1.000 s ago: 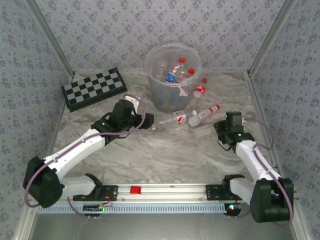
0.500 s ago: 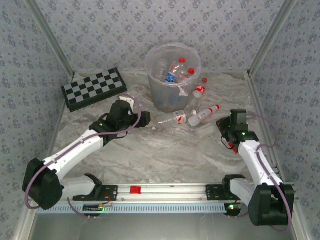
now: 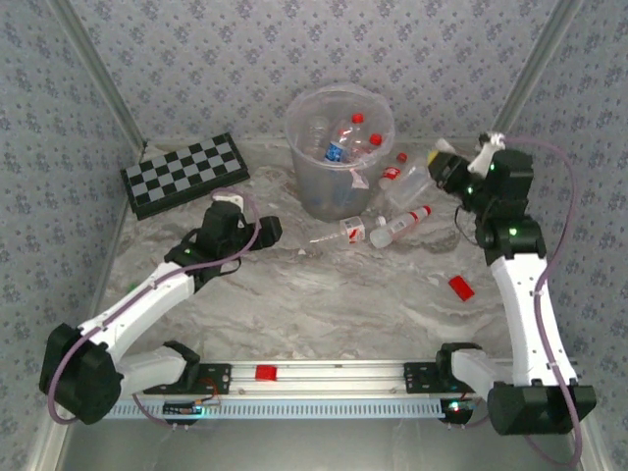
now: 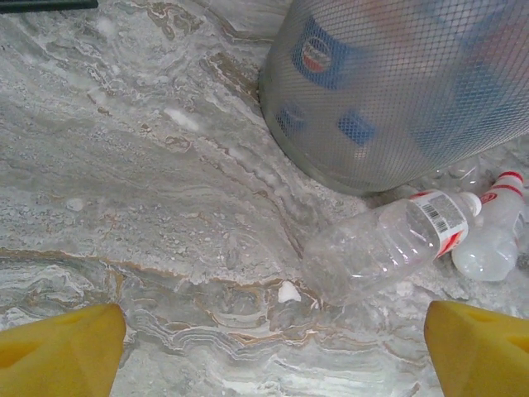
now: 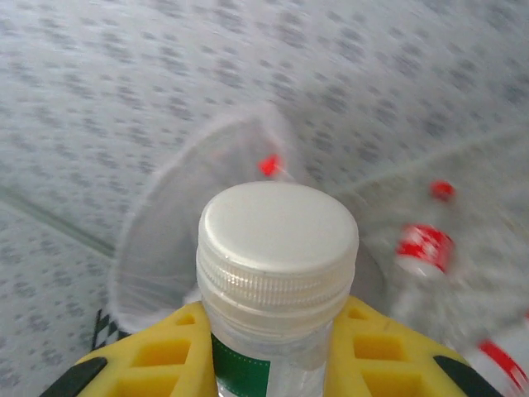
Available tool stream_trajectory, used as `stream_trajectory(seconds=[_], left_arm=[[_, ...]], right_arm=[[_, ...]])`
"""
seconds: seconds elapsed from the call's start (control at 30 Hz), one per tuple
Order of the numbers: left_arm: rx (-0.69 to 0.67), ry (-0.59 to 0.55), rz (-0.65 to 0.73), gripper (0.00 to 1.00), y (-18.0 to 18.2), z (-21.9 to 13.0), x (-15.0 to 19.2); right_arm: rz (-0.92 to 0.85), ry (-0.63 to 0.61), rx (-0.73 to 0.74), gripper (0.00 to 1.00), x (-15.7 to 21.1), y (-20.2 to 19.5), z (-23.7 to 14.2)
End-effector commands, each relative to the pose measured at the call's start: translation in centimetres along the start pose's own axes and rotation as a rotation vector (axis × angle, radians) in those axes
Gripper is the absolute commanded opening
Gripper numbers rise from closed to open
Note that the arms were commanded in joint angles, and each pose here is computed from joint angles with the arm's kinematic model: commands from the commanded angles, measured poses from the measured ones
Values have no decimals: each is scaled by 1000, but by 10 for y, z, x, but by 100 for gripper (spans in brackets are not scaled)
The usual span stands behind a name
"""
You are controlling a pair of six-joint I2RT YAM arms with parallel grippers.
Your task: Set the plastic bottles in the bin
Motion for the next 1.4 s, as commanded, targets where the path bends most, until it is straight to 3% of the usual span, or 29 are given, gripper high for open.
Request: stream_trajectory(seconds=[0.0,0.2,0.4,0.63,1.0,1.07,1.17,1.37], left_arm=[[30,-67,-42,93,-4,-14,-17],[83,-91,-58,93,-7,-27,-15],[123,-122,-44,93,-10,-42,-12],[98,-202,-26,93,2,-68,-11],[102,-192,-32,93,1,-62,-11],[104,-187,-35,93,0,-60,-10],[104,-178,-38,92,0,-58,-9],[93,-173,-32,93,2,-59,-9]], right_arm=[[-180,28,-167,6,-19,60,8],[-423,84,-277,7,-24,126,63],[-470,217,-352,7,-1,150,132],[-540,403,-223,5,60,110,211],[-471,623,-154,6,152,65,264],[-463,659,-145,9,168,59,269],[-458,691,-138,28,184,55,273],[-389,657,-164,57,167,64,272]])
Point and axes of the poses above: each hand's point on the last joint's axis, 136 mm out from that joint toward the fingers, its own z axis out along the fingers, its own y axis along the line the jaws close on, x = y × z, the point moved 1 cm from there along -z, back along the fingers, and after that the axes turned 9 degrees about z, right-handed, at the moved point
